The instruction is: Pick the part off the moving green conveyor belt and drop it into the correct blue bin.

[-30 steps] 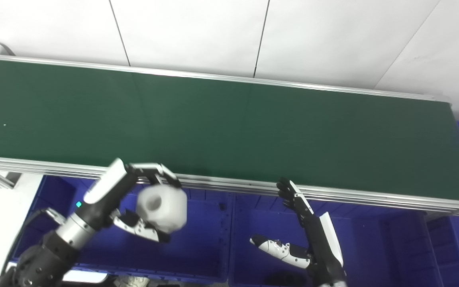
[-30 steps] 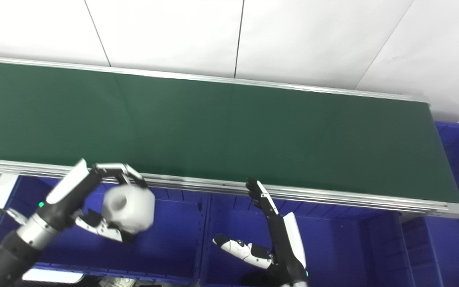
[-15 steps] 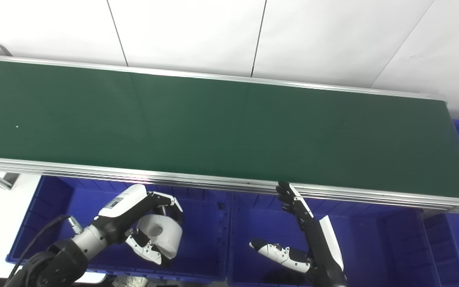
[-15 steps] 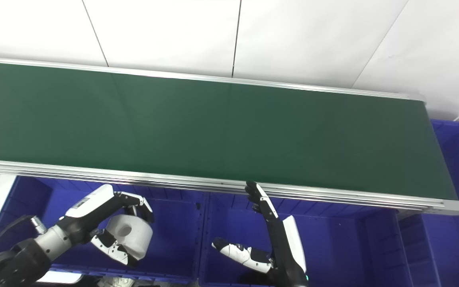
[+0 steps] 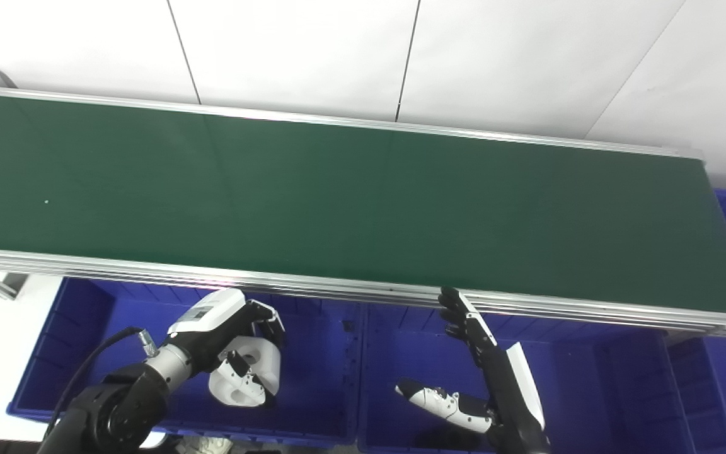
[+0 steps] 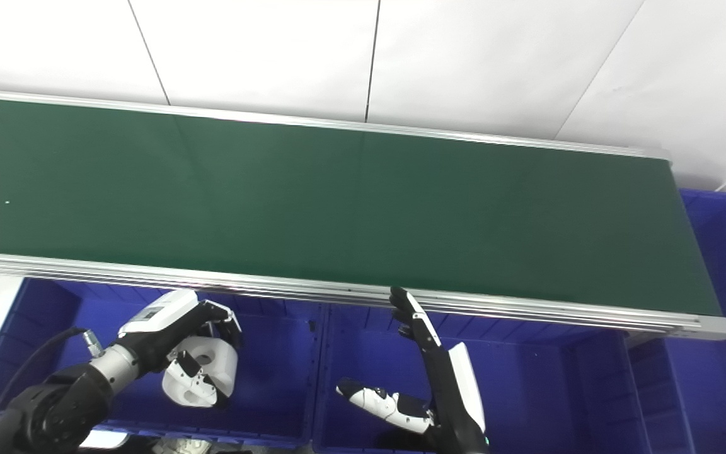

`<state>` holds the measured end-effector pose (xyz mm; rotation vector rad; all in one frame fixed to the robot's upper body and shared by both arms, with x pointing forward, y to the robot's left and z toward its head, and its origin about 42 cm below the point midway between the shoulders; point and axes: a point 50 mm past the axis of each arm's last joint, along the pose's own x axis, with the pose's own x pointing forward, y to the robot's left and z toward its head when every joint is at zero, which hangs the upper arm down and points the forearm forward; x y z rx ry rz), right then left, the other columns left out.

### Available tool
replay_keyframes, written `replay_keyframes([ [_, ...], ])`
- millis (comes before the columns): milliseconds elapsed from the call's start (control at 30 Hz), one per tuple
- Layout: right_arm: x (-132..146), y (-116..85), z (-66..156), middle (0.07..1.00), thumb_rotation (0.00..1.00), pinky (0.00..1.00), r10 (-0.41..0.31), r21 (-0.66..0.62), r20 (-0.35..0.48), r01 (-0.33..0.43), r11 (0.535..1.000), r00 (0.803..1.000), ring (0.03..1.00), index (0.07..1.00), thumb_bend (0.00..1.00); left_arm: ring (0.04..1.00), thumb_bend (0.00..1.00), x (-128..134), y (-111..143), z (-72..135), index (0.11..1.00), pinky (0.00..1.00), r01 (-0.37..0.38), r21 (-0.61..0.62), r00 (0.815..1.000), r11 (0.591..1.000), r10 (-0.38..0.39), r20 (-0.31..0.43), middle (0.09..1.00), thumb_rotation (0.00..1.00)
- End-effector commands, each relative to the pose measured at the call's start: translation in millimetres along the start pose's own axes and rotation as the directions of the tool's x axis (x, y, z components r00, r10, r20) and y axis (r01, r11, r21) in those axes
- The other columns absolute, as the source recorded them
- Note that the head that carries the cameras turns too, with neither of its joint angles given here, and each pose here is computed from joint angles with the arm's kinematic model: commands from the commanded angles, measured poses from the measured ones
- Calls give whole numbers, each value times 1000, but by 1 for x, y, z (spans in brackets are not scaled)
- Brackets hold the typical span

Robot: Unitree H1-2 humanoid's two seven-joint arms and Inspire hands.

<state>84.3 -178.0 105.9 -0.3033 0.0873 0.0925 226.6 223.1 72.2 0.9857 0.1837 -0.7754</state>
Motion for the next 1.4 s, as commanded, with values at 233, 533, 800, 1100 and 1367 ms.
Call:
replay_keyframes([
  [233, -3, -4, 6, 917, 254, 864, 8, -14, 0, -8, 1000, 1000, 901, 940, 767, 802, 674, -16, 7, 26, 877, 711, 27, -267, 985, 963, 20, 173, 841, 265],
  [533, -8, -5, 5, 924, 257, 874, 10, -12, -25, -10, 1000, 1000, 911, 943, 772, 883, 733, -32, -15, 44, 922, 830, -5, -395, 953, 919, 124, 276, 905, 352],
  [800, -14, -6, 1, 922, 190, 869, 9, -25, -45, -10, 1000, 999, 907, 941, 783, 866, 741, -37, -36, 49, 910, 807, -5, -513, 910, 859, 217, 354, 902, 351],
  [1100, -18, -5, -4, 924, 197, 878, 3, -3, -50, -3, 1000, 999, 913, 947, 784, 924, 748, -33, -45, 34, 955, 892, -72, -593, 896, 802, 312, 315, 944, 334],
  [1367, -18, -3, -6, 936, 212, 886, 6, -3, -59, -6, 1000, 998, 919, 959, 775, 922, 719, -29, -44, 26, 939, 893, -159, -631, 873, 759, 407, 269, 938, 399],
])
